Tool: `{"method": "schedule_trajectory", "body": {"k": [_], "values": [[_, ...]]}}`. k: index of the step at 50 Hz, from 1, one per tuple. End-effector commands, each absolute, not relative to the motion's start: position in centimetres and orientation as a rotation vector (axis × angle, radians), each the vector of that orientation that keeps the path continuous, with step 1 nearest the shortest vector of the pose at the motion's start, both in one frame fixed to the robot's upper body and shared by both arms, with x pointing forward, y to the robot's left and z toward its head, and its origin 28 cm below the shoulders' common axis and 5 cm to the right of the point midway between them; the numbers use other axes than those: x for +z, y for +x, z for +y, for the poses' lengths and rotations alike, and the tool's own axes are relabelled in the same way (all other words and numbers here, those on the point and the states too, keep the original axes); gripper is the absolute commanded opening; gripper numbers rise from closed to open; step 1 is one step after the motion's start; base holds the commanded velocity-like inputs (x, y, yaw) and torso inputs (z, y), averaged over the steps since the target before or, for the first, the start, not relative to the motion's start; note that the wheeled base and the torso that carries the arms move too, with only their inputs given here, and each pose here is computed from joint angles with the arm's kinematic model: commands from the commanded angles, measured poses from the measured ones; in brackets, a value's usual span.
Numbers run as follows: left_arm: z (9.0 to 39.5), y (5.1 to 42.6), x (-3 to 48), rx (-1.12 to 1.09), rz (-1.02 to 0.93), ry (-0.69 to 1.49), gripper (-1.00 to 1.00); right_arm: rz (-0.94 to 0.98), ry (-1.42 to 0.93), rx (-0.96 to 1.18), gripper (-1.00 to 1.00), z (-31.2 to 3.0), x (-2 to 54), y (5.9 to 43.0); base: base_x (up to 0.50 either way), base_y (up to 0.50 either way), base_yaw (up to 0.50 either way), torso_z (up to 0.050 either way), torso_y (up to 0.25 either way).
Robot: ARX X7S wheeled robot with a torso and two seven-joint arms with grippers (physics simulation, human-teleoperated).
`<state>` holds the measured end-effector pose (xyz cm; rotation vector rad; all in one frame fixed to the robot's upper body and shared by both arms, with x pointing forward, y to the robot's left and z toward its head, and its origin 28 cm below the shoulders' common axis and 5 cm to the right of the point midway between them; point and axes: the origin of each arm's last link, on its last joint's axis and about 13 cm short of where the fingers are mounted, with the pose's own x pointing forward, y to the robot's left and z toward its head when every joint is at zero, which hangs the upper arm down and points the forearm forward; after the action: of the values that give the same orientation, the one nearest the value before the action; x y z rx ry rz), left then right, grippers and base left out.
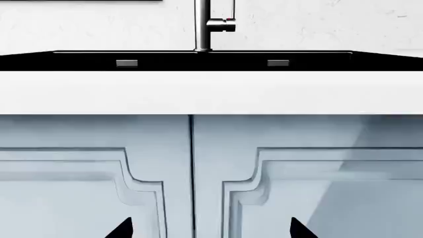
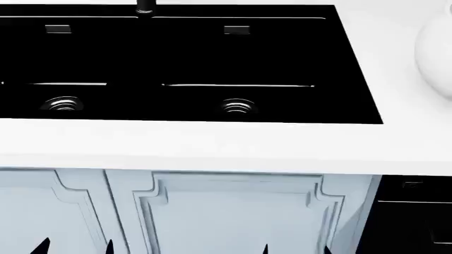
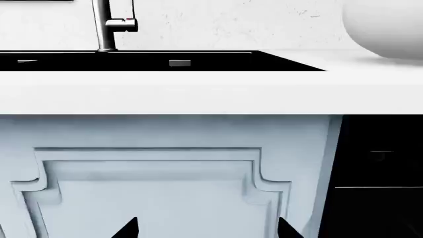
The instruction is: There is a mixed pile of frozen fruits and vegetables on the counter. Locate all the frozen vegetables and place the items in a bowl on the counter. Take all the frozen fruits and defrost them in a running sink.
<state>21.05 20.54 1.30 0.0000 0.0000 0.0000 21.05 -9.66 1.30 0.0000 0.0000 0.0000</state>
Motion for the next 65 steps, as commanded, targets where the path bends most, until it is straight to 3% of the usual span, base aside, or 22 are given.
{"method": "schedule_trajectory", "body": {"k": [1, 10, 11, 12, 26, 65], "values": [[20.5, 21.0, 1.3, 0.000, 0.000, 0.000, 1.00, 0.000, -0.004, 0.000, 1.00, -9.6, 1.5, 20.9, 0.00, 0.00, 0.00, 0.000, 0.000], [20.5, 21.1, 1.2, -0.014, 0.018, -0.019, 1.00, 0.009, -0.006, -0.006, 1.00, -9.6, 1.2, 21.2, 0.00, 0.00, 0.00, 0.000, 0.000], [20.6, 18.7, 0.9, 0.046, 0.078, -0.033, 1.00, -0.036, 0.040, 0.032, 1.00, -9.0, 1.7, 20.3, 0.00, 0.00, 0.00, 0.000, 0.000], [20.5, 21.1, 1.3, -0.014, 0.014, -0.019, 1.00, 0.009, -0.007, -0.007, 1.00, -9.6, 1.2, 21.3, 0.00, 0.00, 0.00, 0.000, 0.000], [20.5, 21.2, 1.2, -0.035, 0.018, -0.037, 1.00, 0.021, -0.022, -0.013, 1.00, -9.6, 1.1, 21.2, 0.00, 0.00, 0.00, 0.002, 0.000], [20.6, 21.3, 1.2, -0.018, 0.025, -0.055, 1.00, 0.007, -0.035, -0.028, 1.00, -9.6, 1.2, 21.2, 0.00, 0.00, 0.00, 0.049, 0.000]]}}
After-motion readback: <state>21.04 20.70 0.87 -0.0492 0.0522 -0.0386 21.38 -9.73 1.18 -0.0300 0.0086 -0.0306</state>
